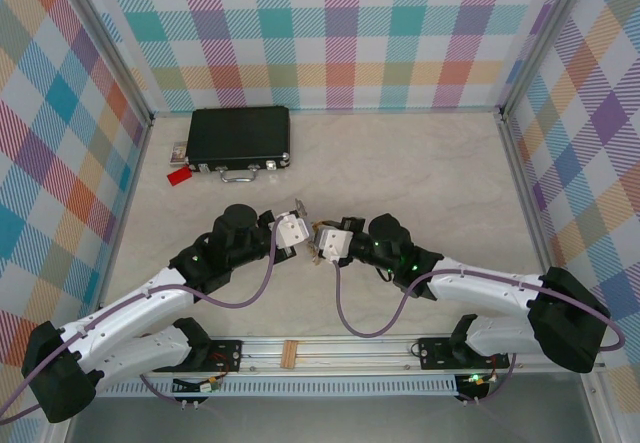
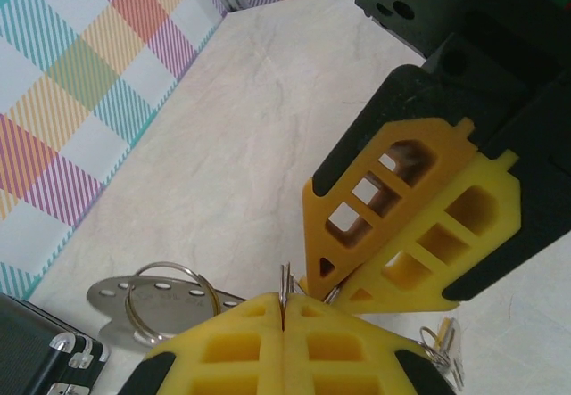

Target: Put the keys on the keyring

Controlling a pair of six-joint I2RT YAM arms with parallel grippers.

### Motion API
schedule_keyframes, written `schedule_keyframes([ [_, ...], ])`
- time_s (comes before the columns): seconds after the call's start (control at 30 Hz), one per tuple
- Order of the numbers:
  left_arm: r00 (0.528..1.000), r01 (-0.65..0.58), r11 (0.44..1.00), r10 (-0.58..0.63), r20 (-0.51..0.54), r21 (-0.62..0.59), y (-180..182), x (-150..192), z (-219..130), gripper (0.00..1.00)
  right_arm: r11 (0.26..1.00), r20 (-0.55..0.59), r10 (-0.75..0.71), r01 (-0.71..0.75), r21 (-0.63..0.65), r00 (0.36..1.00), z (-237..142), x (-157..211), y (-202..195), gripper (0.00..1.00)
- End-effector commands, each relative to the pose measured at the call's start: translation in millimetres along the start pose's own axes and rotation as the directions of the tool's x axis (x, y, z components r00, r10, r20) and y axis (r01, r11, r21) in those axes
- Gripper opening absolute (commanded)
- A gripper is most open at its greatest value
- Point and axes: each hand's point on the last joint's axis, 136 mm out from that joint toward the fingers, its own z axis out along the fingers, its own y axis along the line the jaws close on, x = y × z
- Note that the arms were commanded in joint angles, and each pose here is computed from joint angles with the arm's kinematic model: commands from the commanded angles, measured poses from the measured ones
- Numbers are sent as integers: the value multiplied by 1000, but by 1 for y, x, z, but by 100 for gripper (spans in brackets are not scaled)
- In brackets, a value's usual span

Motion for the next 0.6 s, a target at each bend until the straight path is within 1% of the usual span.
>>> schedule_keyframes([
  [0.0,997,-4,1000,6,76,-30,9,-25,-5,0,1000,40,-12,11,29,999,-1,-12,-8,0],
  [0.23,997,-7,1000,9,77,-29,9,-25,-6,0,995,35,-4,0,96,999,-9,-11,-18,0],
  [0.57,997,-7,999,10,79,-31,9,-25,-7,0,994,20,3,-5,112,1000,-8,-7,-20,0],
])
